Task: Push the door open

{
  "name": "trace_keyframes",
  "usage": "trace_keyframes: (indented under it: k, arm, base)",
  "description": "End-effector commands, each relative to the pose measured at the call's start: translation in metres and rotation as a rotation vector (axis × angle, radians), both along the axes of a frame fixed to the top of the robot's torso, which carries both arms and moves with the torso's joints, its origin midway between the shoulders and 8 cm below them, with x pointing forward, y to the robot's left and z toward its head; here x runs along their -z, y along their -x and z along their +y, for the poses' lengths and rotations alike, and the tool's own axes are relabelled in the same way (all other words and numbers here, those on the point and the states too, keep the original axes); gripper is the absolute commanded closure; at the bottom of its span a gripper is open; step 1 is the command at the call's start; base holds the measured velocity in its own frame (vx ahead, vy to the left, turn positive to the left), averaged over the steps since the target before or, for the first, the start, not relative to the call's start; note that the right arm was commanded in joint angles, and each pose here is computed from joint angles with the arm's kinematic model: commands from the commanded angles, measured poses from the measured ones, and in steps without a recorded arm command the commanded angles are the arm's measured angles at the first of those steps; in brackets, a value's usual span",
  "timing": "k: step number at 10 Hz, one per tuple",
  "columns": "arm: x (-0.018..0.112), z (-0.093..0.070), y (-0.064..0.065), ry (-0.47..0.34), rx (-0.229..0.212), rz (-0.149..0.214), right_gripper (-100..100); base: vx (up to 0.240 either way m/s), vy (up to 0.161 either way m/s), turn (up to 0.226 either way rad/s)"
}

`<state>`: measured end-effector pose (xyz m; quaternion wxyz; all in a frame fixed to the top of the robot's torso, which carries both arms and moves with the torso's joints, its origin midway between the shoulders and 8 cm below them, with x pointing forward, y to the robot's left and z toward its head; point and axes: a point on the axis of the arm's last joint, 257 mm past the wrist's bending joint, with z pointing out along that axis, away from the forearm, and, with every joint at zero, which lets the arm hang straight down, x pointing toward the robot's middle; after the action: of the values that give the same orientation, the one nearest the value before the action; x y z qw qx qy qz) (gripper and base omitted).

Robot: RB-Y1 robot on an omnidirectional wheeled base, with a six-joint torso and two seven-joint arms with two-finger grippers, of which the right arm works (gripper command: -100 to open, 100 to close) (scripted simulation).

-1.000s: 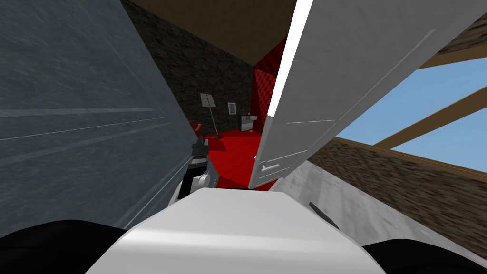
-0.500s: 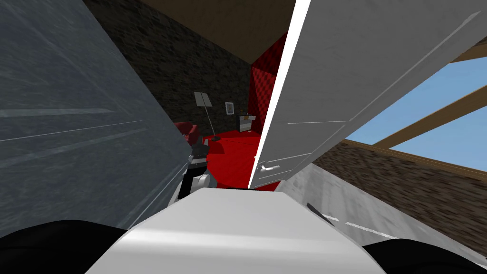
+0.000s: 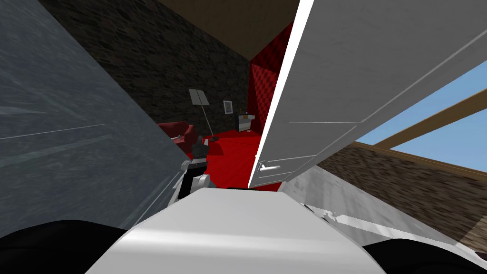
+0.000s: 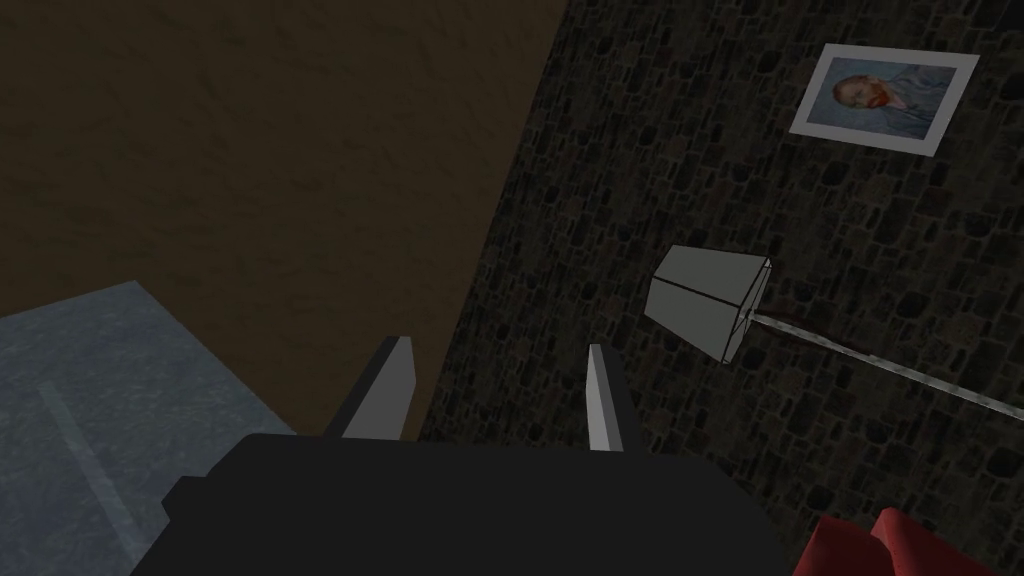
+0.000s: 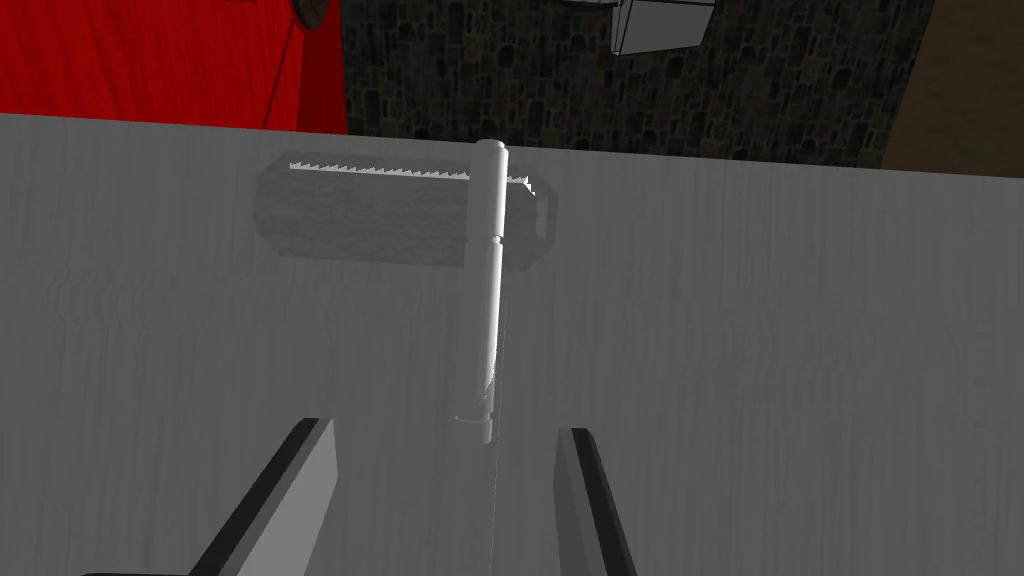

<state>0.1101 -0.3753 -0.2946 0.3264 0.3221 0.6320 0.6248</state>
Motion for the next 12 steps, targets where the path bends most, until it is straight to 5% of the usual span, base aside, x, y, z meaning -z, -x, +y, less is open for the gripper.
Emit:
trace_keyframes:
  k: [1,5,6,12]
  arm:
    - [0.0,0.0,0.0,0.001,0.002,0.001,100]
    - [0.0,0.0,0.0,0.001,0.002,0.001,100]
    - [0.005,0.002,0.004,0.006,0.019,0.013,-100]
    - [0.014,0.021,0.029,0.015,0.067,0.039,-100]
  base:
    - [-0.031,-0.016,0.005]
    - [-0.013,-0.007,-0.001]
    - [0.087,0.001,-0.229]
    - [0.174,0.036,-0.265]
